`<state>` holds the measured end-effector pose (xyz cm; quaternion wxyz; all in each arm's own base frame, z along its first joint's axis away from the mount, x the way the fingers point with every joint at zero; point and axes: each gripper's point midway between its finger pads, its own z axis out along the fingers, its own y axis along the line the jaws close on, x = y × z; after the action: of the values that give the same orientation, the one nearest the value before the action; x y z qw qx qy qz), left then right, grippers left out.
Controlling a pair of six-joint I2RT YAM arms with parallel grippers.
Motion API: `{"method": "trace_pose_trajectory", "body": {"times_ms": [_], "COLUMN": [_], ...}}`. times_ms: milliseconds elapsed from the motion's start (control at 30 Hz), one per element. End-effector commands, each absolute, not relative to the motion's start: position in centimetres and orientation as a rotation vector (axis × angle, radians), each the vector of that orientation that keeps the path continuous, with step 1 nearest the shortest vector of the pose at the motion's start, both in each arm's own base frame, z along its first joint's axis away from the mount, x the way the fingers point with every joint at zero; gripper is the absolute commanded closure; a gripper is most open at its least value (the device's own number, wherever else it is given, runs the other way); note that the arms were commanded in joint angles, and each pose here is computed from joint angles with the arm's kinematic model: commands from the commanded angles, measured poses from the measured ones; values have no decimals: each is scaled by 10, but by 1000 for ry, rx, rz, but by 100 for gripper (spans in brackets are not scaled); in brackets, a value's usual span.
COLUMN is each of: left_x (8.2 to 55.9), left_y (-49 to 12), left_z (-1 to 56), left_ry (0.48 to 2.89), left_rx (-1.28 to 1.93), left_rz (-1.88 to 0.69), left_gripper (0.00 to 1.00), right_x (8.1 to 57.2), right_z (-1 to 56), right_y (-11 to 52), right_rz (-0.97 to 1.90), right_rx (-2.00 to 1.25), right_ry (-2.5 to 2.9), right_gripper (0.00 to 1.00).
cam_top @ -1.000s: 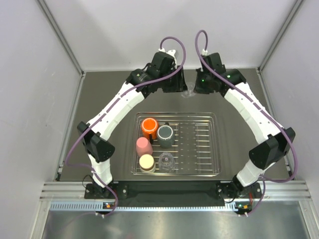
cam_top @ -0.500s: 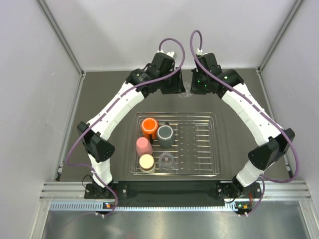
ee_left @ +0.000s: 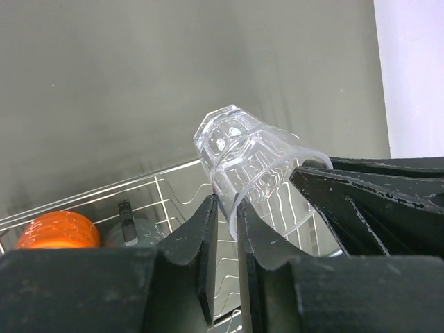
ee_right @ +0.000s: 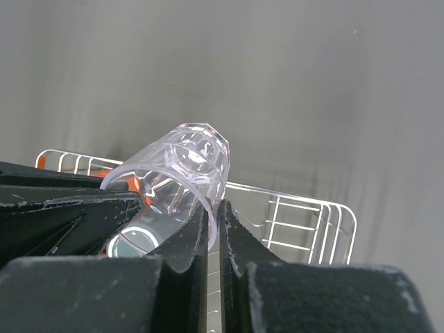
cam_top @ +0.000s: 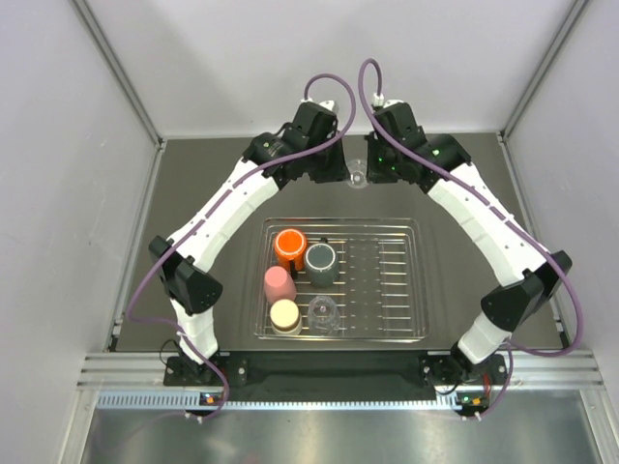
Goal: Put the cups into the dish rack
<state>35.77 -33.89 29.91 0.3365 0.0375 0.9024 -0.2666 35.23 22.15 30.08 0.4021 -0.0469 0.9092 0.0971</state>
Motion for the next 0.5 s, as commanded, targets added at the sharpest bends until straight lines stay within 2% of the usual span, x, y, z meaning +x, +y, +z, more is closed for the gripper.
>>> {"method": "trace_pose_trajectory", "body": {"times_ms": [0, 100, 133, 167, 200, 333, 467], "left_x": [363, 362, 363, 364, 365, 363, 364], "left_y": [-341, -339, -340, -338, -337, -339, -335], "left_z": [301, 303, 304, 306, 310, 314, 323], "left_ry": [2342, 2337, 2329, 2320, 2306, 2280, 2210], "left_rx": [99, 104, 111, 112, 119, 151, 136], "left_rz": [-710, -722, -727, -728, -733, -818, -930], "left_gripper": [100, 100, 100, 100, 100, 100, 100], "right_x": [341, 336, 333, 331, 330, 326, 322], "right_z": [351, 354, 355, 356, 359, 368, 385], "right_y": [235, 239, 241, 241, 238, 229, 223], "right_rz": [361, 394, 410, 416, 409, 375, 379], "right_rx": [-171, -212, -229, -242, -253, -263, -263], "right_ry": [2169, 2166, 2167, 2165, 2156, 2136, 2094], "right_gripper": [98, 92, 80, 74, 61, 39, 32]}}
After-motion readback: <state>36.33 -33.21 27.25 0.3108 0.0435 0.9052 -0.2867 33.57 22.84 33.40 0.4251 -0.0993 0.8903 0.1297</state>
